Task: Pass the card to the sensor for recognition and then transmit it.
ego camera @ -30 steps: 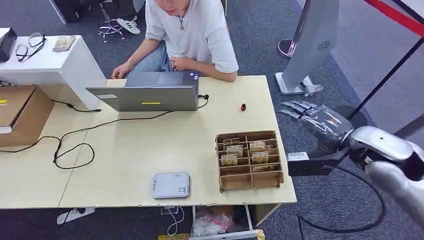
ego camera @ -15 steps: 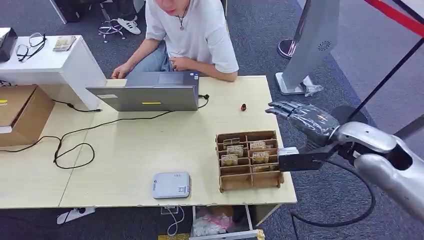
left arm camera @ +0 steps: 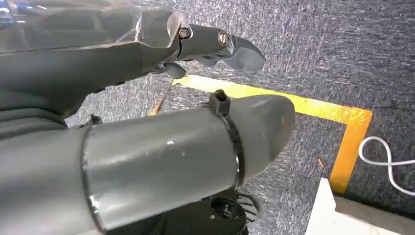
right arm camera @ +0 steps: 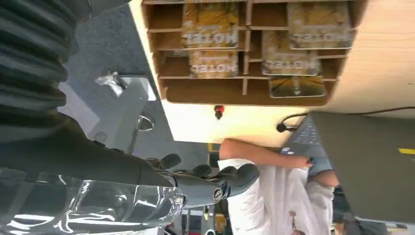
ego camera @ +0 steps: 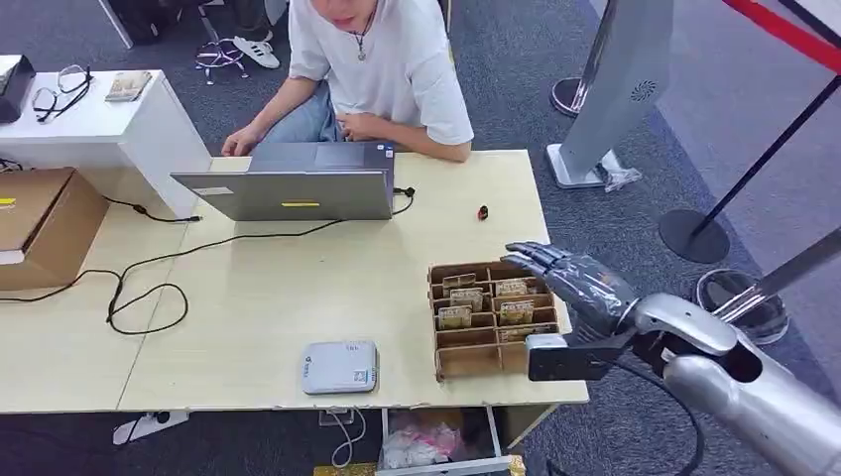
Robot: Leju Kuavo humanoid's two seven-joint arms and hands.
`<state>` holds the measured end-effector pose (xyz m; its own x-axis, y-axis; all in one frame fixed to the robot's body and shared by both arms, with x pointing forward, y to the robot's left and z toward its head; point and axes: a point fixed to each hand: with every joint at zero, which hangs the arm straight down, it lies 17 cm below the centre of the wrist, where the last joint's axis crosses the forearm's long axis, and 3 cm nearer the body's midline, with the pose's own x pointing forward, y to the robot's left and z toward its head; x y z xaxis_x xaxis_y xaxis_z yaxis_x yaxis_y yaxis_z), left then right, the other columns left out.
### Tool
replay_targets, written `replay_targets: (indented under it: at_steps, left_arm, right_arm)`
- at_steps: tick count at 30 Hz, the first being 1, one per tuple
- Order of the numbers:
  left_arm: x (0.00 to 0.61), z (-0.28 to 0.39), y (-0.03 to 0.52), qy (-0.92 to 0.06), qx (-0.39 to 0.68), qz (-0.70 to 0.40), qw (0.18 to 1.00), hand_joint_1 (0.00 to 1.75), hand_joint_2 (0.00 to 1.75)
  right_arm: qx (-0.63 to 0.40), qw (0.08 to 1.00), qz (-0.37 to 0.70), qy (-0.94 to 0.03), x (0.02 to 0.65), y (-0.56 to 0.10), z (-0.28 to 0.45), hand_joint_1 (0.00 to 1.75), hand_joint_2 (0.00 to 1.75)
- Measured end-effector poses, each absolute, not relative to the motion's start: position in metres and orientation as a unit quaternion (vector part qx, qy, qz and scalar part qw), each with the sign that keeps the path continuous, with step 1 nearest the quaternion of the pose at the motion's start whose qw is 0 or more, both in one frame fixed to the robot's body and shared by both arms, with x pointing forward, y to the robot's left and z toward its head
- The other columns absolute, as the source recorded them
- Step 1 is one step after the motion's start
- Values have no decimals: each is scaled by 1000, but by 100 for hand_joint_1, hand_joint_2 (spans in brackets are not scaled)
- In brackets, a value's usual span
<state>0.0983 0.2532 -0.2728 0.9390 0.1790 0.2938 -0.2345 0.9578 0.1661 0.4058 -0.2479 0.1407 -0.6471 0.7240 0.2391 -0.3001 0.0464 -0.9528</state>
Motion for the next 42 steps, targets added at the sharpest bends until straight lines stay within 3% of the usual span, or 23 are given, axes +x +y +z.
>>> replay_targets:
  at_steps: [42]
  left_arm:
    - [97, -273, 248, -136, 98, 90, 982, 0, 0]
  right_arm:
    - [-215, 405, 660, -595, 432, -248, 105, 0, 175]
